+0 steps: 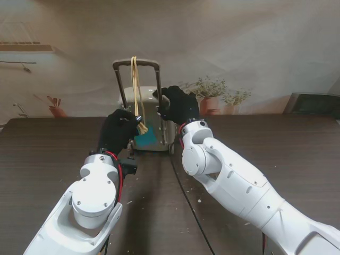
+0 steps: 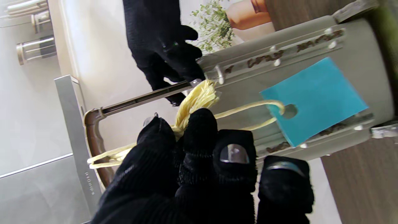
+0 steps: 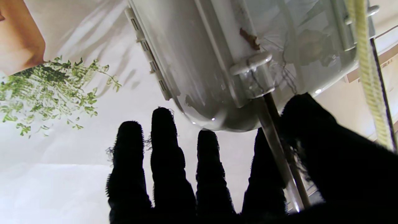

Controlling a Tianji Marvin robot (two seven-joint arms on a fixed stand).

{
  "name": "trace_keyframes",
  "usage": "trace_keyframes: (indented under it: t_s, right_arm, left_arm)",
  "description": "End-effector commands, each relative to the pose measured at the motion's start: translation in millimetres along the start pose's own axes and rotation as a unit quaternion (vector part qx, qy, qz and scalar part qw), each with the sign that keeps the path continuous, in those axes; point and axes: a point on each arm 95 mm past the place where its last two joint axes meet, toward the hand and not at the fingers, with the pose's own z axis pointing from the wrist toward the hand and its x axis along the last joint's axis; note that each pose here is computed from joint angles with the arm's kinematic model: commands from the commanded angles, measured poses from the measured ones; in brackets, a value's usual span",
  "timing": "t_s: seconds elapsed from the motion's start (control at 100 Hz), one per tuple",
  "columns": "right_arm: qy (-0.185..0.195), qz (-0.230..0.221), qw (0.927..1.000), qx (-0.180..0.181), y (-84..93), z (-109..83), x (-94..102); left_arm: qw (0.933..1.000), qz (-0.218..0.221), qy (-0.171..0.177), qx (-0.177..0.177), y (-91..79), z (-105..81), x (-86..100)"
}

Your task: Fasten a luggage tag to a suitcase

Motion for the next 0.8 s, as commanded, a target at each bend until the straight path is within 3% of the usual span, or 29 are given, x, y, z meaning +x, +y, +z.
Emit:
trace_keyframes:
  t_s: [0.0, 0.41, 0.79]
  right_arm:
    - [-0.017, -0.007, 0.9988, 0.045, -26.0, -12.1, -12.2]
    - [-0.024, -0.004, 0.9984, 0.051, -28.1, -12.5, -13.6]
    - [-0.026, -0.001, 0.9984, 0.05, -28.4, -13.4, -14.8]
  left_arm:
    - [0.9998, 0.005, -0.017, -0.012, 5.7, -2.4, -8.6]
    - [0.995, 0.034, -0.09, -0.027, 23.6, -2.4, -45.5]
    - [0.9835, 0.079, -0.156, -0.047, 40.0, 7.2, -81.5]
